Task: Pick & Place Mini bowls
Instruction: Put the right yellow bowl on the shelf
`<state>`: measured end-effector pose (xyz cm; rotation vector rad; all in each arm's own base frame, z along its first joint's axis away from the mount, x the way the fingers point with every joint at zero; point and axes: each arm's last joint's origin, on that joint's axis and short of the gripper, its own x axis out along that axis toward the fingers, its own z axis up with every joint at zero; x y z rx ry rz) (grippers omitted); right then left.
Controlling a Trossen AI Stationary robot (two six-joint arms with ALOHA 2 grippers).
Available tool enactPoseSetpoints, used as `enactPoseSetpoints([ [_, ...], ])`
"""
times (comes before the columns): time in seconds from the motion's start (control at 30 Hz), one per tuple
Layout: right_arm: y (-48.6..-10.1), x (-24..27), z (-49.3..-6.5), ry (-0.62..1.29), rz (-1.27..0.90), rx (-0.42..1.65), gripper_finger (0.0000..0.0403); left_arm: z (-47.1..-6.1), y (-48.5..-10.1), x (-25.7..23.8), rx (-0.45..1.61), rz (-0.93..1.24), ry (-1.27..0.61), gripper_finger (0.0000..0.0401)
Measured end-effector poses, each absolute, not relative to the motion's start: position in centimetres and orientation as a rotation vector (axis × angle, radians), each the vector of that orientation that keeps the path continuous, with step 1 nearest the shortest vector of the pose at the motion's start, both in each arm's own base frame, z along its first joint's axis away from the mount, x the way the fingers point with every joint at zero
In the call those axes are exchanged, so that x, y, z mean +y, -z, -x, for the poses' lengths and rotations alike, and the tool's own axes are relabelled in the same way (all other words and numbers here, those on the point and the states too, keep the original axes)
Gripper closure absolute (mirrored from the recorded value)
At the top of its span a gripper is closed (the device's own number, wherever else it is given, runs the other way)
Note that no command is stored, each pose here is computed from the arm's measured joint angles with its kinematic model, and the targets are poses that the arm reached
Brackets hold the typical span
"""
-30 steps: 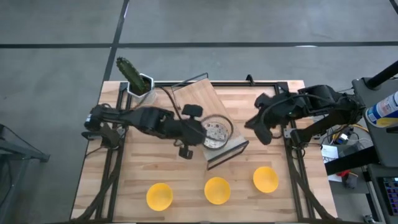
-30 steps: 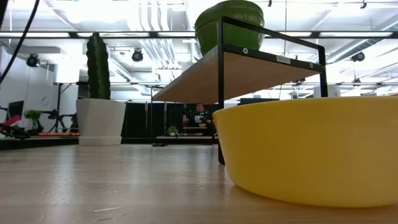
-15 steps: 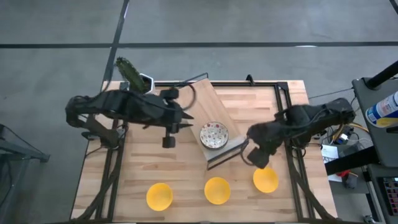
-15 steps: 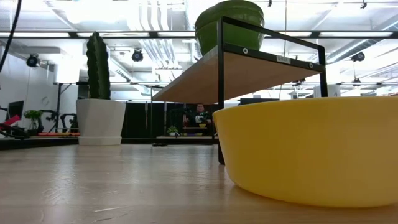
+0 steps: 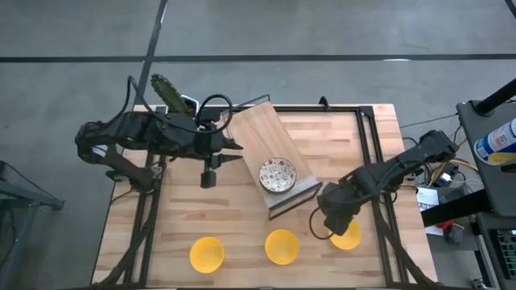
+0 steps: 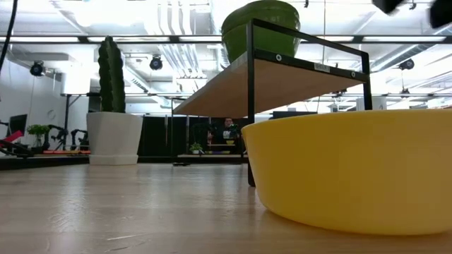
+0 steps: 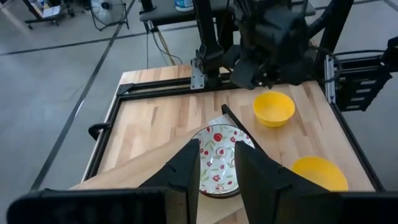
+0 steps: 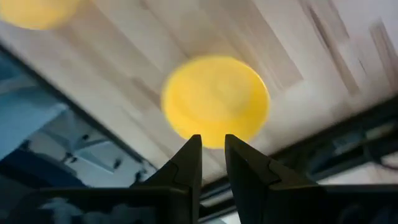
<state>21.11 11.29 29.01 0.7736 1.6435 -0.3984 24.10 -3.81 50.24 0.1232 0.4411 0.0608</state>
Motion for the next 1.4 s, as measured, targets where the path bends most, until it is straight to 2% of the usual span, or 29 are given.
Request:
enactPoseSetpoints([
  [0.27,-24.4,11.2,-19.6,0.515,-0.75,1.77,0.0329,-24.2,-50.3,-3.8,0.434,-0.122,-0.061,0.0307],
  [0.63,-20.0,10.7,-18.4,0.537,-0.772,1.811,0.0243,-24.2,-50.3,-3.8,0.434,-0.122,-0.062,0.0307],
  [0.87,-18.2,10.4,-17.8,0.531,-0.77,1.802,0.0228,-24.2,-50.3,-3.8,0.434,-0.122,-0.064,0.0307],
  [1.17,-16.7,10.3,-17.6,0.534,-0.81,1.777,0.026,-24.2,-50.3,-3.8,0.434,-0.122,-0.064,0.0307],
  [1.27,-16.7,10.3,-17.6,0.539,-0.818,1.78,0.03,-24.2,-50.3,-3.8,0.434,-0.124,-0.064,0.0307],
  [1.4,-16.7,10.3,-17.6,0.537,-0.824,1.784,0.0379,-24.2,-50.3,-3.8,0.434,-0.127,-0.064,0.0307],
])
